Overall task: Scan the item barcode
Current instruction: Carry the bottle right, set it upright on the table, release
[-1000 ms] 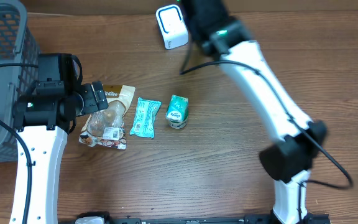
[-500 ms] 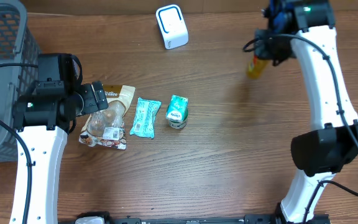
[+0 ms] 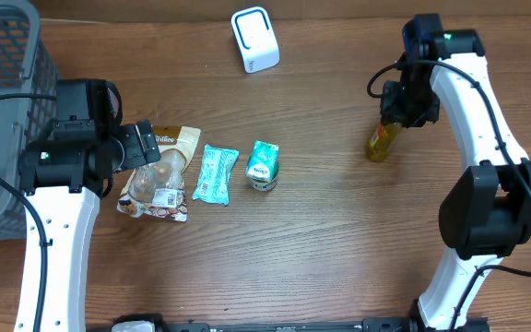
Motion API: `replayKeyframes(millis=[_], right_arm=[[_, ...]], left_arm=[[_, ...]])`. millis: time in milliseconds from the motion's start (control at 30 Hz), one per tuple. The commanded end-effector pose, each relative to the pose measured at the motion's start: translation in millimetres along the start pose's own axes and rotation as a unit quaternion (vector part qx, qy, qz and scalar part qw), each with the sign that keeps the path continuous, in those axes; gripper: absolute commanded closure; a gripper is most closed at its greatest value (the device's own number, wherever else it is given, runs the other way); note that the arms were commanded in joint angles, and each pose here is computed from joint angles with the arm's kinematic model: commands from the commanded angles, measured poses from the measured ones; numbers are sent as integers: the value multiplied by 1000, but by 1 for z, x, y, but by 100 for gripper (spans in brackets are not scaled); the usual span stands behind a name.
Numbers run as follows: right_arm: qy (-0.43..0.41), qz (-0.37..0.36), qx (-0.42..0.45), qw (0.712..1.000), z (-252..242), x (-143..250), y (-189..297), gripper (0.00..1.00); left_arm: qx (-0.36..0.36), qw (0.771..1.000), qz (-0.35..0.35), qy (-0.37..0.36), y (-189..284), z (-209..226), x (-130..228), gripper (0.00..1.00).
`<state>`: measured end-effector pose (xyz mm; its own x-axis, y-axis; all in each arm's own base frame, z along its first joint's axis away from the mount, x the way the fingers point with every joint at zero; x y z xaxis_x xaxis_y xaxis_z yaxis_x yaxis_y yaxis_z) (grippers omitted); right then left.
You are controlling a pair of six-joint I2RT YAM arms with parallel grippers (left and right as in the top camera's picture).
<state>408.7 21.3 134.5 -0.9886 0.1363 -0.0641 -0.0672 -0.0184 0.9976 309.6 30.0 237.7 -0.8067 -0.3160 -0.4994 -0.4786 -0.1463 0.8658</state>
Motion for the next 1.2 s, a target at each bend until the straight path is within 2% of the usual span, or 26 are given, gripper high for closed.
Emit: replayKeyframes(millis=[0,167,233,300,500,700,800,933,1000,1167], right_arm=[[-9,-5,2,1000,-1,-1,-5,81],[-10,-14,23,1000,-8,-4,-6,79],[-10,-16,33,999,-11,-5,-6,70],[-10,-15,34,999,-11,-4,-6,65],[-9,-11,35,999,-11,-2,-6,38],[-10,-24,32,999,-10,-8,4,36],[-12,-56,26,998,-8,-18,31,35],[-7,-112,8,994,2,-30,77,25],[0,-130,1,992,9,-30,95,25],[32,-108,-108,988,56,-15,105,25]], left_arm=[[4,1000,-4,2,2,-4,-3,0],[4,1000,-4,2,2,-4,-3,0],[4,1000,-4,2,2,-4,-3,1],[4,1000,-4,2,2,-4,-3,0],[4,1000,-4,2,2,-4,-3,0],[4,1000,-4,2,2,-4,-3,1],[4,1000,-4,2,2,-4,-3,0],[4,1000,-4,2,2,-4,-3,1],[4,1000,-4,2,2,-4,-3,0],[4,1000,-4,2,2,-4,-3,1]])
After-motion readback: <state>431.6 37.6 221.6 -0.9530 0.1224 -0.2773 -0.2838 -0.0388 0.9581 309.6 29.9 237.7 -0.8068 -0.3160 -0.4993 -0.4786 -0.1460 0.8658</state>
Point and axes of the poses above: each gripper's point midway between its finger pads, its own y axis back along the fingers, its own z axis along the line the jaws close on, x = y × z, the point moved 2 cm from there along y, back along the fingers, and after that the axes turned 3 degrees about y, right-handed, at the moved point
